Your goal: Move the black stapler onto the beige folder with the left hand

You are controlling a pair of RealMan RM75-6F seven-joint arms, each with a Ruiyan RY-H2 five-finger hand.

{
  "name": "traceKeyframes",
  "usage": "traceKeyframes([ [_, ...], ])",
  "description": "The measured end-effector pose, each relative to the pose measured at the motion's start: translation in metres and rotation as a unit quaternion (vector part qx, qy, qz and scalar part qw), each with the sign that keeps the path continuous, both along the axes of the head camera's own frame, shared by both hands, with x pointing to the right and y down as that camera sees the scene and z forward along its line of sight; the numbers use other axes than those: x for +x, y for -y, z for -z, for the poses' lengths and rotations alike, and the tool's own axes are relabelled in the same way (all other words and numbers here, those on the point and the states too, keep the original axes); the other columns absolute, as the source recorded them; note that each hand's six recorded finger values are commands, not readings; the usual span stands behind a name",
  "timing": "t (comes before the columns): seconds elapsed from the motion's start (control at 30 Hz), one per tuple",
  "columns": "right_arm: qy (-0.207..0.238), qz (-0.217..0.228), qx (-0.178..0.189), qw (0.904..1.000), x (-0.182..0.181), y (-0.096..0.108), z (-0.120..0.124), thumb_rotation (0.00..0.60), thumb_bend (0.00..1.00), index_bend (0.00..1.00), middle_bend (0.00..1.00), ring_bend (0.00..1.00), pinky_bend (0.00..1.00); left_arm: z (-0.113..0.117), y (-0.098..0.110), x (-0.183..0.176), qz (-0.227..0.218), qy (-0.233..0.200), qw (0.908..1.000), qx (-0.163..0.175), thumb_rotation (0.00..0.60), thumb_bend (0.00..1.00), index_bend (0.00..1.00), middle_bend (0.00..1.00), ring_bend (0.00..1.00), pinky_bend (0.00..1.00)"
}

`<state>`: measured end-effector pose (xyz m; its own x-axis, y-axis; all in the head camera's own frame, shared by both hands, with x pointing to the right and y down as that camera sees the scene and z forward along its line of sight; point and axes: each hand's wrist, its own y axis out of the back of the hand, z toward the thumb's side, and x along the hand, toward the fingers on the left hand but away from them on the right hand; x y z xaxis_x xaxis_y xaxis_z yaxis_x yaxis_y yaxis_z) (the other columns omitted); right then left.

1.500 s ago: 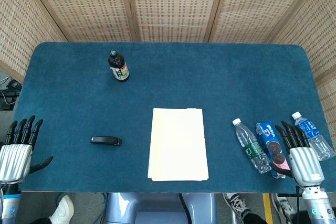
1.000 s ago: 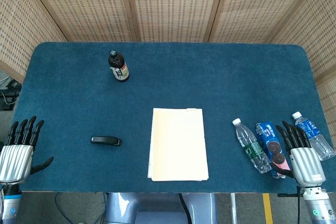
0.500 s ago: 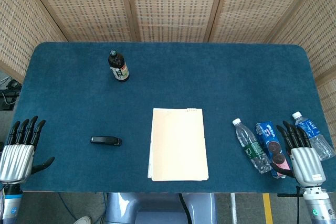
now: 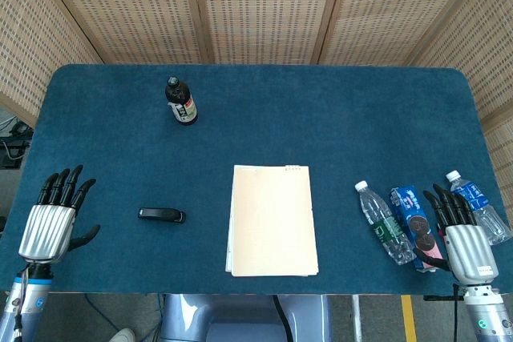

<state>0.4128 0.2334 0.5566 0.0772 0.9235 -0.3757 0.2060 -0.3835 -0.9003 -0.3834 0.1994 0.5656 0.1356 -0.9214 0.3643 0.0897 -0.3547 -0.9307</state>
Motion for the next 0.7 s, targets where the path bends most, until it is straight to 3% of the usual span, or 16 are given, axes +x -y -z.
traceKeyframes([
  [0.4, 0.008, -0.009, 0.003, 0.9999, 0.004, 0.003, 0.003, 0.600, 0.14, 0.05, 0.00, 0.00, 0.00, -0.040, 0.026, 0.040, -0.027, -0.012, 0.9967, -0.075, 0.600, 0.25, 0.37, 0.16, 0.18, 0.20],
  [0.7, 0.013, -0.012, 0.003, 0.9998, 0.006, 0.004, 0.004, 0.600, 0.14, 0.05, 0.00, 0.00, 0.00, -0.074, 0.034, 0.070, -0.042, -0.003, 0.9932, -0.108, 0.600, 0.26, 0.42, 0.20, 0.20, 0.21],
])
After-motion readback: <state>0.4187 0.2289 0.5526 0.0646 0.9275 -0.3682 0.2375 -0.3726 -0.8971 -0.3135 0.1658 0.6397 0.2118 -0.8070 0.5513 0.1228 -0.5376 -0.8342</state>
